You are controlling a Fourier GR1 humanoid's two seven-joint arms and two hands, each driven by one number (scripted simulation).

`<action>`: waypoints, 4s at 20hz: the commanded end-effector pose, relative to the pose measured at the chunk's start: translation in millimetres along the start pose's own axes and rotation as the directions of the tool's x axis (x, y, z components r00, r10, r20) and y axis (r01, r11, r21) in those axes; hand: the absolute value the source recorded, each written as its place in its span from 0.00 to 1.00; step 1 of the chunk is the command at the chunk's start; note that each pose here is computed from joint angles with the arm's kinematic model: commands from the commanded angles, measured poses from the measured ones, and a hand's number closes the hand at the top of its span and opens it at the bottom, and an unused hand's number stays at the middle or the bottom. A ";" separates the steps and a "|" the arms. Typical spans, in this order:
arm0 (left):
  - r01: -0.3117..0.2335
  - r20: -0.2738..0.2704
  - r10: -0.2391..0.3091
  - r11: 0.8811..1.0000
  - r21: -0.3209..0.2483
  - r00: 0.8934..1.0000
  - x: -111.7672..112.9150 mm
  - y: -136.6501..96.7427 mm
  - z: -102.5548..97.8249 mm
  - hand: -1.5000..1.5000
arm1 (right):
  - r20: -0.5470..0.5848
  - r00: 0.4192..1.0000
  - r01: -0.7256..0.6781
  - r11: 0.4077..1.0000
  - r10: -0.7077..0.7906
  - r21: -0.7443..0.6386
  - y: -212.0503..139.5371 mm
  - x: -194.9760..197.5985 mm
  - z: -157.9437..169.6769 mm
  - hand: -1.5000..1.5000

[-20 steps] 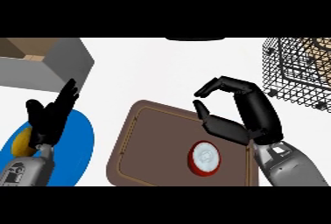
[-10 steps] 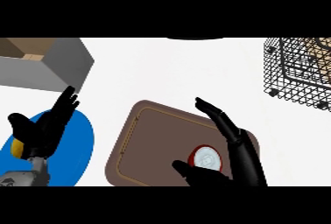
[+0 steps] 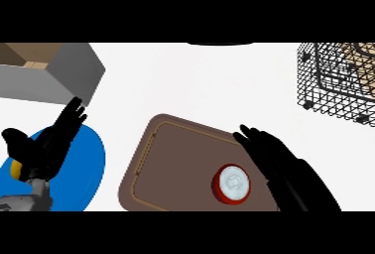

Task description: Pick the can from the tray and place it in the tiered basket

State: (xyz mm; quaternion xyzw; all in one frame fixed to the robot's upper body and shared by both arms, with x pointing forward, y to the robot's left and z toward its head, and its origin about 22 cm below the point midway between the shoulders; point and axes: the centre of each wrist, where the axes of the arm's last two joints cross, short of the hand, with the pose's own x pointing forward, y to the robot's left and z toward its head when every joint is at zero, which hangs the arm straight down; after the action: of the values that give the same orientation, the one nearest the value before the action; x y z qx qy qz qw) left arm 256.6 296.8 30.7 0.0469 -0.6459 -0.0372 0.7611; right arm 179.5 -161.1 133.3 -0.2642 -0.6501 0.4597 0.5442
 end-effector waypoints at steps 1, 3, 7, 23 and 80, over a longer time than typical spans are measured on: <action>0.007 -0.012 -0.007 1.000 -0.008 1.000 -3.1 -1.2 1.6 0.50 | -0.050 0.978 -0.185 0.957 0.200 0.224 -9.6 17.5 18.3 0.00; -0.012 0.024 0.012 1.000 -0.020 1.000 5.8 -10.5 -4.4 0.50 | -0.058 0.974 -0.195 0.947 0.217 0.255 -19.0 37.5 27.2 0.00; -0.002 0.007 0.003 0.999 -0.032 1.000 -5.7 2.7 1.4 0.50 | -0.122 0.967 -0.186 0.947 0.224 0.263 -13.4 70.6 21.7 0.00; -0.009 0.002 0.009 1.000 -0.011 1.000 -2.8 -11.9 -2.3 0.50 | -0.277 0.926 -0.194 0.952 0.258 0.236 29.7 68.7 -13.3 0.00; -0.033 0.013 0.033 0.999 0.034 0.999 -8.6 7.5 15.1 0.50 | -0.044 0.998 0.027 0.892 -0.053 -0.451 -227.4 -236.1 32.1 1.00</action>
State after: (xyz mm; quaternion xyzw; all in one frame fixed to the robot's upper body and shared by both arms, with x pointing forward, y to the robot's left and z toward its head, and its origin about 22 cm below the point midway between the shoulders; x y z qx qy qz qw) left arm 241.2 308.4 26.6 0.0557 -0.6490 -0.0048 0.7587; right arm 259.3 -421.1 205.9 -0.4194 -0.6944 0.2954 0.5047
